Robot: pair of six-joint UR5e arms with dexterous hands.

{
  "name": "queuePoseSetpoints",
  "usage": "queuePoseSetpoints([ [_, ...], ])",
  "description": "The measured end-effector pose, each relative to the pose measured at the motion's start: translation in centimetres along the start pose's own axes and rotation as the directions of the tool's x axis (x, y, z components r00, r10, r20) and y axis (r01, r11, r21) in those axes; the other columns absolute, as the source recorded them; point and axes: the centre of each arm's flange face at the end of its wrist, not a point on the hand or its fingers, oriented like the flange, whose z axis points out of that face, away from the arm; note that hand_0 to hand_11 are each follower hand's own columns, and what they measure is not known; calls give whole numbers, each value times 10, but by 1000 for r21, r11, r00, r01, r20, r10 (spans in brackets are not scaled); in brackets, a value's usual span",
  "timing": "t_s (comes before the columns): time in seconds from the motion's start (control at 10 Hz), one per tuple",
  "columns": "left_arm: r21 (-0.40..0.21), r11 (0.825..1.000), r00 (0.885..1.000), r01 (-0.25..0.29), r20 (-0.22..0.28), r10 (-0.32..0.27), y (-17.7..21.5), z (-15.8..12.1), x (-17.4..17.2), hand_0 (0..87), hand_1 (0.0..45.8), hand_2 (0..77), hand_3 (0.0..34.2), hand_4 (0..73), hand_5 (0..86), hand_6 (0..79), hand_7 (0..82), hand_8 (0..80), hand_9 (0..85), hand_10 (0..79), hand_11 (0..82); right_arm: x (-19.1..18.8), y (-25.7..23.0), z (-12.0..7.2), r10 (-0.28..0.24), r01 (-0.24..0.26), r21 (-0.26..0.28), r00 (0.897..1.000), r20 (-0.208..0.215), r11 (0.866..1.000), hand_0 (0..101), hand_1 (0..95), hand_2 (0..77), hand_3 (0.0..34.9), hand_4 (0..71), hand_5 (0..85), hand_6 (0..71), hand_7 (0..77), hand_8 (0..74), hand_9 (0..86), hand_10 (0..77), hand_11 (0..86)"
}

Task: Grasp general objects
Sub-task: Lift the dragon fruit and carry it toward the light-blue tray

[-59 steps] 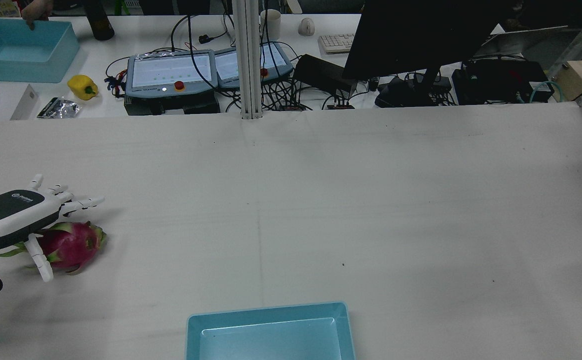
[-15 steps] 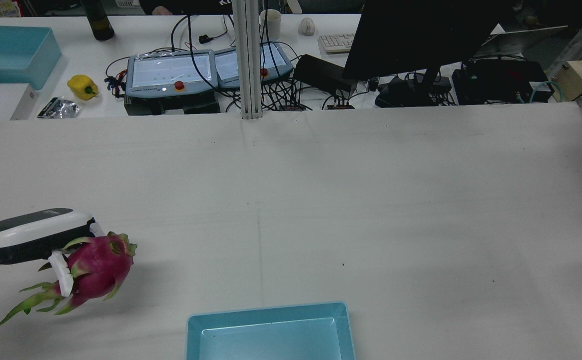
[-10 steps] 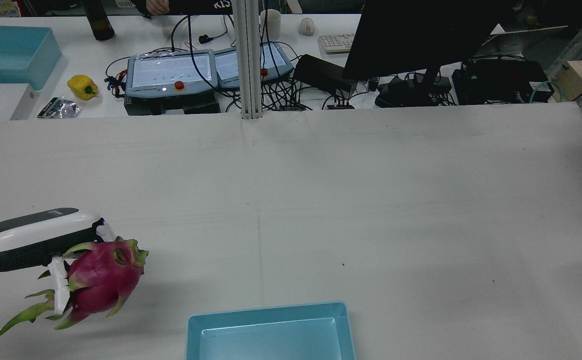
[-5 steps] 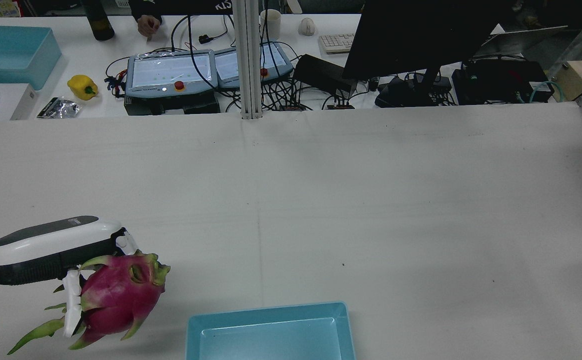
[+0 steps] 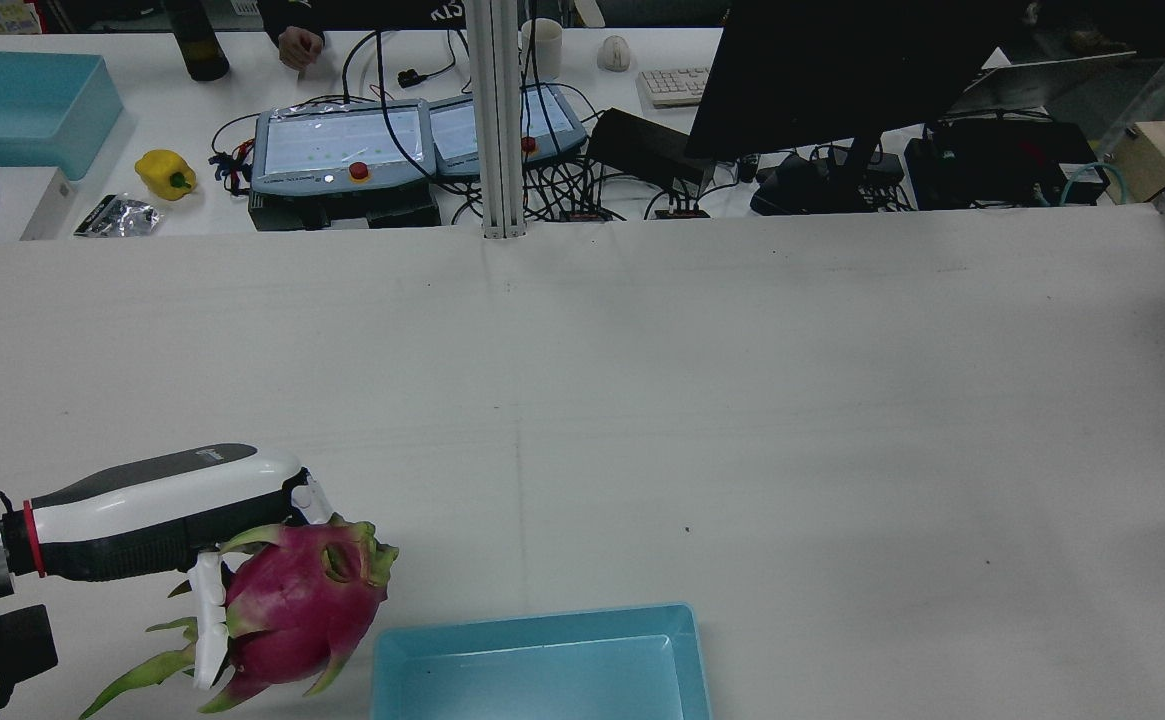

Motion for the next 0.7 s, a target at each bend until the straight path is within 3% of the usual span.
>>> queuePoseSetpoints([
  [0.6, -110, 994, 999, -12, -37, 8, 64, 83, 45, 202, 0, 0, 0, 693, 191, 698, 698, 704, 704, 704, 704, 0, 0, 0, 0, 0, 0, 1000, 0, 1000, 0, 65, 16, 0, 0, 0, 0, 0, 0, 11, 0, 11],
  [0.7, -126, 992, 999, -24, -39, 20, 72, 88, 45, 253, 0, 0, 0, 693, 191, 698, 698, 709, 649, 736, 704, 0, 0, 0, 0, 0, 0, 1000, 0, 1000, 0, 65, 16, 0, 0, 0, 0, 0, 0, 11, 0, 11],
])
